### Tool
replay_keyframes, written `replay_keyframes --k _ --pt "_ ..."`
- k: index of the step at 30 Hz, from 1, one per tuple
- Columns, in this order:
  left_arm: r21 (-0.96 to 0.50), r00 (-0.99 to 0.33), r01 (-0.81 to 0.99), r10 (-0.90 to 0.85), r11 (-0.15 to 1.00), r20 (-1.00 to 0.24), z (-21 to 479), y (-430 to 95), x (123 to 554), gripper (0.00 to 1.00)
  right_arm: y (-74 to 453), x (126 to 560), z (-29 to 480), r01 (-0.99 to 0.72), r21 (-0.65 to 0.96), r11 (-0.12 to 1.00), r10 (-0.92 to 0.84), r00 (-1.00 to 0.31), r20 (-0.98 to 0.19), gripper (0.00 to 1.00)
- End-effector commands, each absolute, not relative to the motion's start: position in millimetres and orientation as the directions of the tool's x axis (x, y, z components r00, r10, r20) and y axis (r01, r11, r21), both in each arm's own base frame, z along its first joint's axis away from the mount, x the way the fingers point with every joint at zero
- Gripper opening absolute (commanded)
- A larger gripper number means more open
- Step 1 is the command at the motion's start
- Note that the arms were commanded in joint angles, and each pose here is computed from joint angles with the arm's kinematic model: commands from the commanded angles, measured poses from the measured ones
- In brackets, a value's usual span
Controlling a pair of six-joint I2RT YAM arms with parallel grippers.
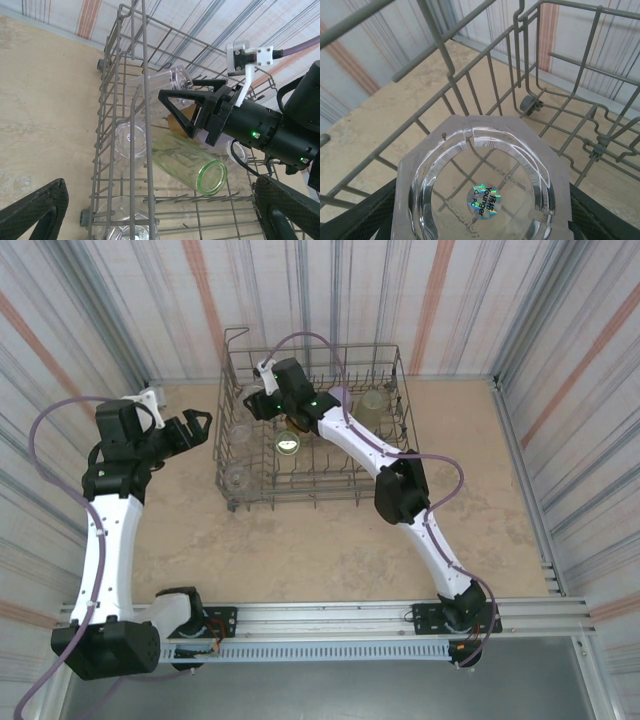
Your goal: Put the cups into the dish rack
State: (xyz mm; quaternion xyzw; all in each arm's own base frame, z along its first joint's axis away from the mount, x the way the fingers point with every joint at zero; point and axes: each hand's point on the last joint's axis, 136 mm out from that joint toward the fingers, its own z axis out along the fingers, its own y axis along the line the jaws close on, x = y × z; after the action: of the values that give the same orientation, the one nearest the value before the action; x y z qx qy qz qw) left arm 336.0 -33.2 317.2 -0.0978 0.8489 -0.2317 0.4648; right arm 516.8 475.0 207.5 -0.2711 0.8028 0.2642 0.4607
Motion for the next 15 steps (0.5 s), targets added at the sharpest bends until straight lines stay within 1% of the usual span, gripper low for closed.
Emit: replay_keyframes --k 1,15 --pt "-0.46 -0.565 0.035 -0.362 0.887 -0.742 306.1 -28.9 335.7 0.99 480.2 524.8 222.3 -0.681 0.129 0.721 -0.176 -0.36 -0.916 0.54" --pt "-0.462 -0.587 0.032 -0.358 0.886 -0.726 297.0 -29.6 338.2 0.99 500.5 523.0 209.9 -0.692 0.08 0.718 -0.202 -0.317 -0.927 0.54"
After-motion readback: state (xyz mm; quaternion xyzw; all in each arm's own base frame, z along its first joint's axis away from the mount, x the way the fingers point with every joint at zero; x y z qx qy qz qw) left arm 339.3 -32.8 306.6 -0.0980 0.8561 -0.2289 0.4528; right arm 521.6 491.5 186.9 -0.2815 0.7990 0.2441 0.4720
